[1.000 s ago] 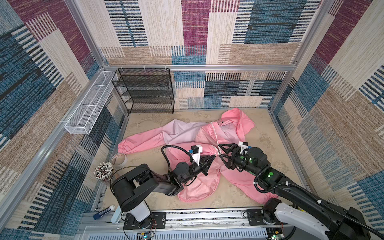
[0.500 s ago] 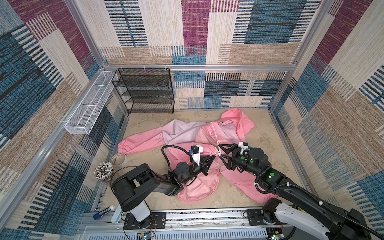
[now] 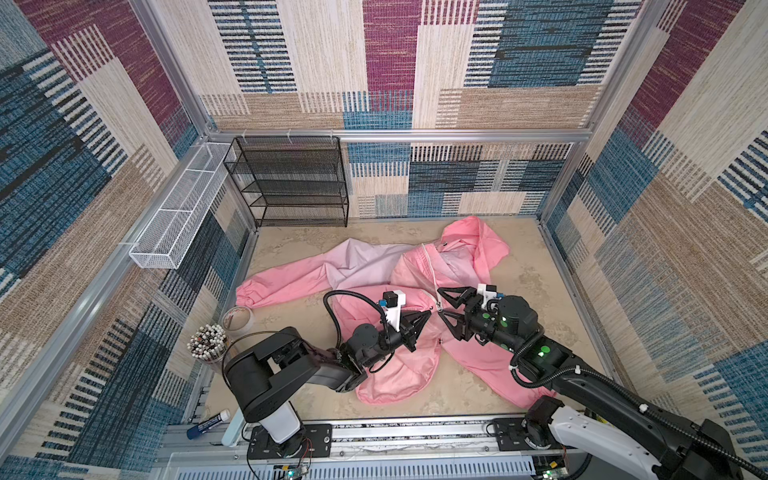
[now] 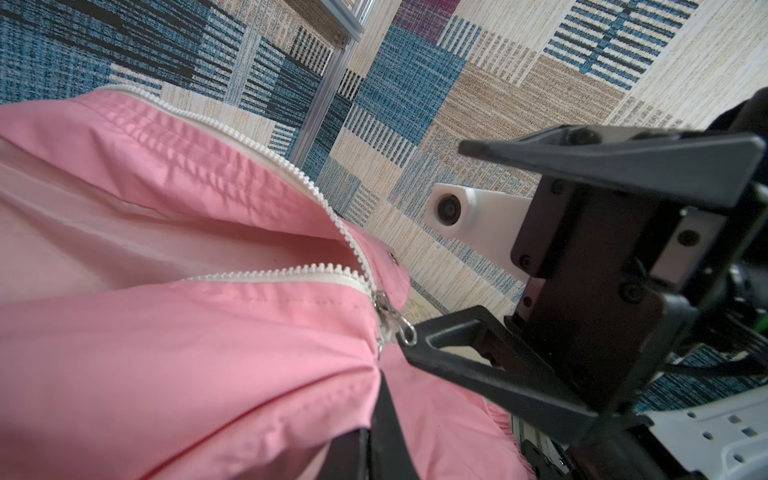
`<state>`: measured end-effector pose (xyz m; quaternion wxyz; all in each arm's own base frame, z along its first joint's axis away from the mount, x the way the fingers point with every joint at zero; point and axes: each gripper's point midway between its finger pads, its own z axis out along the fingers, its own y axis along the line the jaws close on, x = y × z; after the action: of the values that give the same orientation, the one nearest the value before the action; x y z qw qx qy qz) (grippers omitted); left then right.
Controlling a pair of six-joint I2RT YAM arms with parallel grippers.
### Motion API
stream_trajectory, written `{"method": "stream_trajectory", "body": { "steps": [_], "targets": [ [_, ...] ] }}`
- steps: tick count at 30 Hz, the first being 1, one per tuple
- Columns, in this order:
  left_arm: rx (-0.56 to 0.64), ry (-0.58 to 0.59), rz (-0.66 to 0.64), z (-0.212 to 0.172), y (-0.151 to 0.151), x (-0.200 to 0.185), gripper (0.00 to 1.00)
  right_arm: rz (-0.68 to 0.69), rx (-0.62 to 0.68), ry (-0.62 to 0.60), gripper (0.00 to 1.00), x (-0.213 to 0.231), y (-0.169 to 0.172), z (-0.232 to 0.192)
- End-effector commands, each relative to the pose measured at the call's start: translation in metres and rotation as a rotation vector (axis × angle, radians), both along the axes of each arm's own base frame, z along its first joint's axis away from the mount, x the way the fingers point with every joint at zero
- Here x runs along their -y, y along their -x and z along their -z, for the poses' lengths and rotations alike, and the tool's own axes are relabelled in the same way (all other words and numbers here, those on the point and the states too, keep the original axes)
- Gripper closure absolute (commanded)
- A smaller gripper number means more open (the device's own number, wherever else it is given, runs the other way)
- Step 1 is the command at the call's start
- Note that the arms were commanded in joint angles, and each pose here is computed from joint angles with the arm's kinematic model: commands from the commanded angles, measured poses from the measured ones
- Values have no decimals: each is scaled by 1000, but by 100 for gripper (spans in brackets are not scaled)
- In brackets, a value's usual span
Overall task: Zip up the jacket
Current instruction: 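Close the right gripper on the slider pull while the left gripper holds the hem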
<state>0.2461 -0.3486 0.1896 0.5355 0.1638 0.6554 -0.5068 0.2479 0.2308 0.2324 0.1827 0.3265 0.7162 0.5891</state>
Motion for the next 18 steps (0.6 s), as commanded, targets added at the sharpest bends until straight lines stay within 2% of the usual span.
{"method": "stream_trajectory", "body": {
  "steps": [1, 10, 18],
  "targets": [
    [32, 13, -14, -7, -2, -1, 100, -2, 15, -16, 23, -1, 0, -7],
    [36, 14, -18, -8, -2, -2, 100, 13, -5, -10, 35, 1, -1, 6],
    [35, 15, -17, -8, -2, -2, 100, 9, 15, -19, 45, -2, -5, 2]
  ]
}}
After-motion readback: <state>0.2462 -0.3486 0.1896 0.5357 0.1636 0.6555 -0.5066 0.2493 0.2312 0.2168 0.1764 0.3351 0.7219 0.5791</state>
